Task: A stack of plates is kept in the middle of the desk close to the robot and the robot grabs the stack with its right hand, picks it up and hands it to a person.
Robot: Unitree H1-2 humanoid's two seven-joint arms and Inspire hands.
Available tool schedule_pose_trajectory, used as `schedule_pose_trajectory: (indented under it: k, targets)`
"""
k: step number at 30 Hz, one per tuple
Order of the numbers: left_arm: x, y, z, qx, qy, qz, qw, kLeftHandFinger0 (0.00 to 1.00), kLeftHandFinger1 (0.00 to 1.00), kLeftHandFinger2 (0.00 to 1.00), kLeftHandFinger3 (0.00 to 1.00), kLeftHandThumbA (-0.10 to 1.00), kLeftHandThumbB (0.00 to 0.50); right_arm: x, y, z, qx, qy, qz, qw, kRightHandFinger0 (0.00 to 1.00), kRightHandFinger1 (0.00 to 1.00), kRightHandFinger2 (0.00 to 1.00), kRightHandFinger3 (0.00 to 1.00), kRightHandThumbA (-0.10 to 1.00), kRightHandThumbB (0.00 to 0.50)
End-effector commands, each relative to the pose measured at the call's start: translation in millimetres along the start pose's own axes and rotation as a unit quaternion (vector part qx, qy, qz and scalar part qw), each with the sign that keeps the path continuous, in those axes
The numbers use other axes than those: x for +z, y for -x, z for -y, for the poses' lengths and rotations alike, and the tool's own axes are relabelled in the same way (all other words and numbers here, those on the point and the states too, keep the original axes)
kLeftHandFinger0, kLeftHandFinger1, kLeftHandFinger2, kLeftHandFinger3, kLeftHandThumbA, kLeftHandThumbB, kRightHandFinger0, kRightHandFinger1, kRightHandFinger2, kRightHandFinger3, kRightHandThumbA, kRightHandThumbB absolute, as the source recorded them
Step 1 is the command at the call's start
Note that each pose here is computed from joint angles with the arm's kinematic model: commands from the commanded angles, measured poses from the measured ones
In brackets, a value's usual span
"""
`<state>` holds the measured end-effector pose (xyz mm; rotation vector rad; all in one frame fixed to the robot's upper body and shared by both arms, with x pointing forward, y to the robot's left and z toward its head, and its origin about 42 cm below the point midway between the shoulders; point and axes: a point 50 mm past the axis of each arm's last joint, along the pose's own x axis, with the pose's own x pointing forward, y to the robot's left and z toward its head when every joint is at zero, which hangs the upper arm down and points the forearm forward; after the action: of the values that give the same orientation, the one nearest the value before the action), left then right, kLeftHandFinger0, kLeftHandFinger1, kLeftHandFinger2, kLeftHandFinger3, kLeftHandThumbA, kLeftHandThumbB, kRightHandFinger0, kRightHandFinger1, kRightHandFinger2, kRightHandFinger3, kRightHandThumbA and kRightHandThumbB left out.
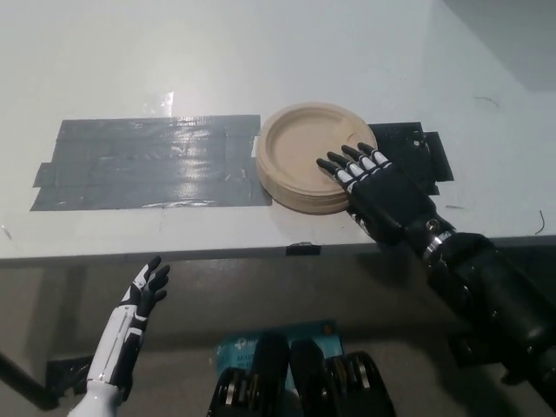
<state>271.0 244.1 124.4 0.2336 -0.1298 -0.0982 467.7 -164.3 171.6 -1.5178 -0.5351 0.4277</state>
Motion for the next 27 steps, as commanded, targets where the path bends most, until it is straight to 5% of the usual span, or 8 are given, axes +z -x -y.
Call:
schedule_pose_trajectory:
  k: [1,3,4,6,8,13,19,27]
  targets:
    - [12,-7,-3,0.003,-0.003,0.019,1.000,1.00,1.00,1.00,1.00,1.00,0.015,2,-35,16,-0.029,0.048,0.017,0.998,1.00,1.00,1.00,1.00,0.80,0.500]
    - [12,-8,-2,0.003,-0.003,0.019,1.000,1.00,1.00,1.00,1.00,1.00,0.018,0,-41,13,-0.060,0.068,0.016,0.996,1.00,1.00,1.00,1.00,0.55,0.475]
    - [12,-8,-2,0.003,-0.003,0.020,1.000,1.00,1.00,1.00,1.00,1.00,0.012,-2,-45,11,-0.081,0.095,0.016,0.992,0.78,0.74,0.86,0.97,0.21,0.453]
    - [13,-10,-3,0.003,-0.006,0.024,1.000,1.00,1.00,1.00,1.00,1.00,0.000,-3,-52,8,-0.103,0.138,0.021,0.985,0.02,0.04,0.25,0.37,-0.10,0.347]
    - [14,-10,-4,0.003,-0.006,0.025,1.000,1.00,1.00,1.00,1.00,1.00,0.000,-4,-54,7,-0.107,0.146,0.020,0.983,0.00,0.00,0.23,0.24,-0.10,0.321]
    - [17,-13,-5,0.003,-0.009,0.029,1.000,1.00,1.00,1.00,1.00,1.00,0.000,-12,-52,6,-0.119,0.134,0.026,0.984,0.00,0.10,0.60,0.14,-0.10,0.287]
    - [17,-15,-5,0.000,-0.003,0.029,1.000,1.00,1.00,1.00,1.00,1.00,0.000,-19,-47,10,-0.151,0.138,0.046,0.978,0.00,0.12,0.72,0.23,-0.10,0.265]
    - [17,-15,-5,-0.001,-0.002,0.028,1.000,1.00,1.00,1.00,1.00,1.00,0.000,-23,-45,32,-0.216,0.137,0.061,0.965,0.00,0.00,0.28,0.18,-0.10,0.284]
